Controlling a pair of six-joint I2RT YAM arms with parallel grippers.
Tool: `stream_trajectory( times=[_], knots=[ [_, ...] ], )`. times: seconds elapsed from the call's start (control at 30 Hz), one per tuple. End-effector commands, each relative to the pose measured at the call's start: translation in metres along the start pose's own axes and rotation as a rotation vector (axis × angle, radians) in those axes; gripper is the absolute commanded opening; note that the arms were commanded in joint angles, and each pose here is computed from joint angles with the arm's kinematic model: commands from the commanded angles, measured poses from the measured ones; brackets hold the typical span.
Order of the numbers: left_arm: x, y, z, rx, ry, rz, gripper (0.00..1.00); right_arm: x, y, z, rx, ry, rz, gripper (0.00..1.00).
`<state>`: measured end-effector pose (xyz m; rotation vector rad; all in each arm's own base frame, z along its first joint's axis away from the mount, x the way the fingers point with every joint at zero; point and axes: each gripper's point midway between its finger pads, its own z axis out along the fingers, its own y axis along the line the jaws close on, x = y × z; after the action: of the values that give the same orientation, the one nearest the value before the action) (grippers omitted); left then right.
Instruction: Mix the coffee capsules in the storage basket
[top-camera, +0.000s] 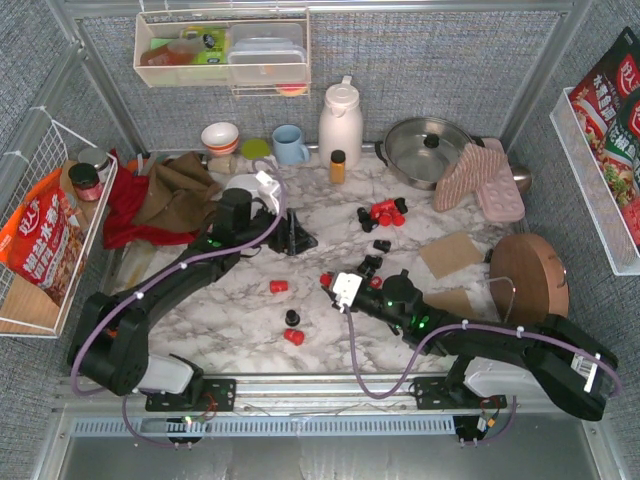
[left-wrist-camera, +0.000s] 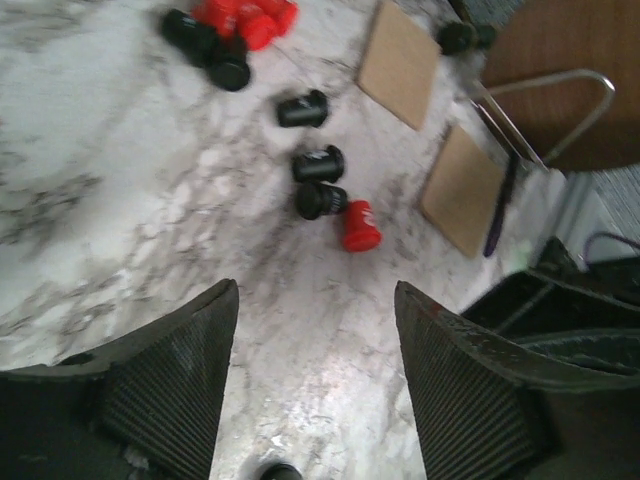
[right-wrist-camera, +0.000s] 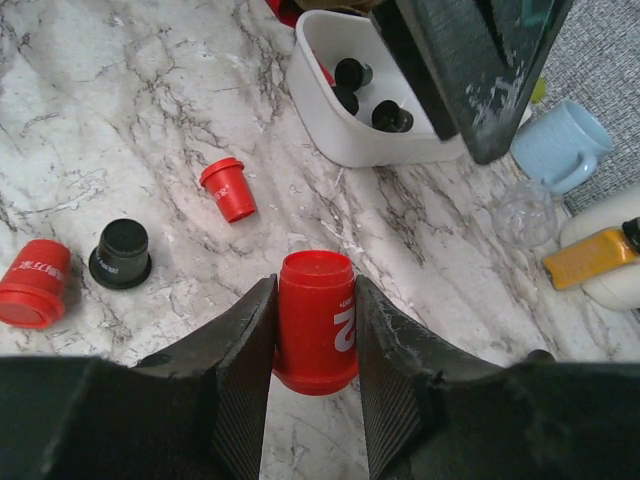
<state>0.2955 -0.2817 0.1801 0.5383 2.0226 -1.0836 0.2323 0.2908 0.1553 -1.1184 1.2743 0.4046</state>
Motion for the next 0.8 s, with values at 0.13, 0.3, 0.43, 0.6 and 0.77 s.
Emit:
stream_trajectory(
  times=[0.13, 0.3, 0.43, 0.6, 0.77],
  knots=[
    [0.029, -0.057, 0.009, 0.281, 0.154, 0.05, 0.69, -0.005, -0.029, -0.005, 0.123, -0.014, -0.035, 0.39],
    [0.037, -0.068, 0.008, 0.317, 0.179, 0.079, 0.61, -0.003, -0.04, -0.013, 0.173, -0.004, -0.036, 0.39],
    [0.041, -0.075, 0.008, 0.344, 0.199, 0.077, 0.59, -0.004, -0.044, -0.016, 0.184, -0.008, -0.036, 0.39],
    [0.043, -0.073, 0.013, 0.319, 0.206, 0.074, 0.63, -0.009, -0.038, -0.015, 0.146, -0.031, -0.036, 0.39],
    [0.038, -0.077, 0.012, 0.332, 0.171, 0.071, 0.64, -0.009, -0.031, -0.011, 0.108, -0.042, -0.025, 0.39]
  ],
)
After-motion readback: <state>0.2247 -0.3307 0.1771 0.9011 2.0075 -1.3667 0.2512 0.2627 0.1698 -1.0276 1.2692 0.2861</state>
